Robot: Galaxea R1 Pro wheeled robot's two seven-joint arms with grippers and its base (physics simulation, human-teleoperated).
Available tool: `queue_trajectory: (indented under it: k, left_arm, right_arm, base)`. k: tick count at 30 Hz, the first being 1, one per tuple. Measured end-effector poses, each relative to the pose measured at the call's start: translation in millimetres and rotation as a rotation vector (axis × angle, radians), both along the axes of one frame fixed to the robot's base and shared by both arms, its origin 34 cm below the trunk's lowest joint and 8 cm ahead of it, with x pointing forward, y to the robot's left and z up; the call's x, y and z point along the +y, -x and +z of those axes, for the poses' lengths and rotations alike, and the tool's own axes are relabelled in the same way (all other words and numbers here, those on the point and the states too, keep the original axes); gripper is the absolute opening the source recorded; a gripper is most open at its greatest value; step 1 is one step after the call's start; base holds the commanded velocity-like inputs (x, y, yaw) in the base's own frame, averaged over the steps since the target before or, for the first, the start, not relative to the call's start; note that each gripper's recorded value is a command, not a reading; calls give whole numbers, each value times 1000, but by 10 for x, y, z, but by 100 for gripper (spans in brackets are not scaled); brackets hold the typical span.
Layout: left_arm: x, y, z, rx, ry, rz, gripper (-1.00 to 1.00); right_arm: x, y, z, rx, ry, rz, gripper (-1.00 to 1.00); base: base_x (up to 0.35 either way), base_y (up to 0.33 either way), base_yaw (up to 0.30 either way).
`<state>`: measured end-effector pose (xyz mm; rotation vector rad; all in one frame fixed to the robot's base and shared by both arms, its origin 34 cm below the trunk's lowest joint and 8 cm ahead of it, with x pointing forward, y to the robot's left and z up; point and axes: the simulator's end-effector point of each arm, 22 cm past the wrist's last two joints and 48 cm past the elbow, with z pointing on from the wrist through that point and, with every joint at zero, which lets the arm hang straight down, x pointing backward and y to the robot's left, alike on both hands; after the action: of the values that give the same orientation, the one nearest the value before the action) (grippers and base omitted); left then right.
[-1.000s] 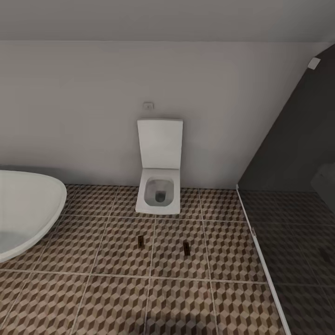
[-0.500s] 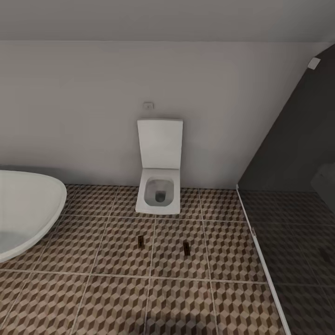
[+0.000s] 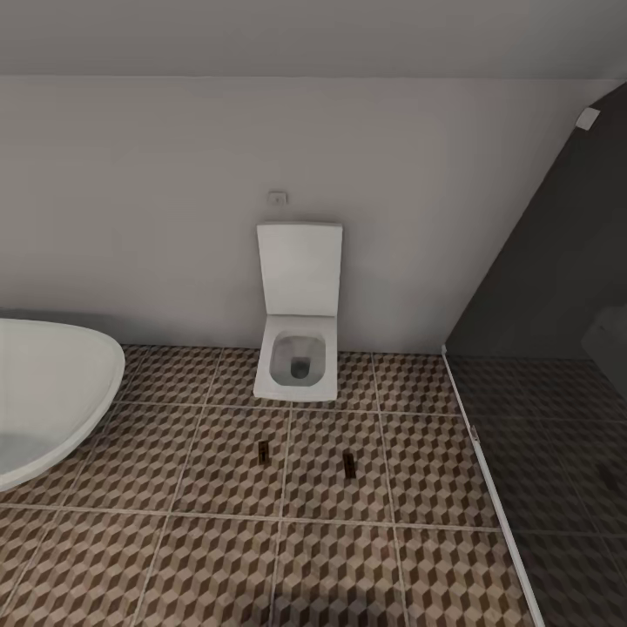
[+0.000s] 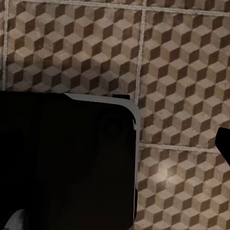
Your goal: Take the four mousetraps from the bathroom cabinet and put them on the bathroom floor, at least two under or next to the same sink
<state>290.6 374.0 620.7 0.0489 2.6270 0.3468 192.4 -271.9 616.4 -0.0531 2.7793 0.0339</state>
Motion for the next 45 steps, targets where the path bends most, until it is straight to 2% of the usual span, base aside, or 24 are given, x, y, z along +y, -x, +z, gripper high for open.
queue_trajectory:
  k: [45]
  left_arm:
    - [0,0,0,0,0,0,100]
  right_arm:
    - [0,0,0,0,0,0,100]
  base:
    - [0,0,0]
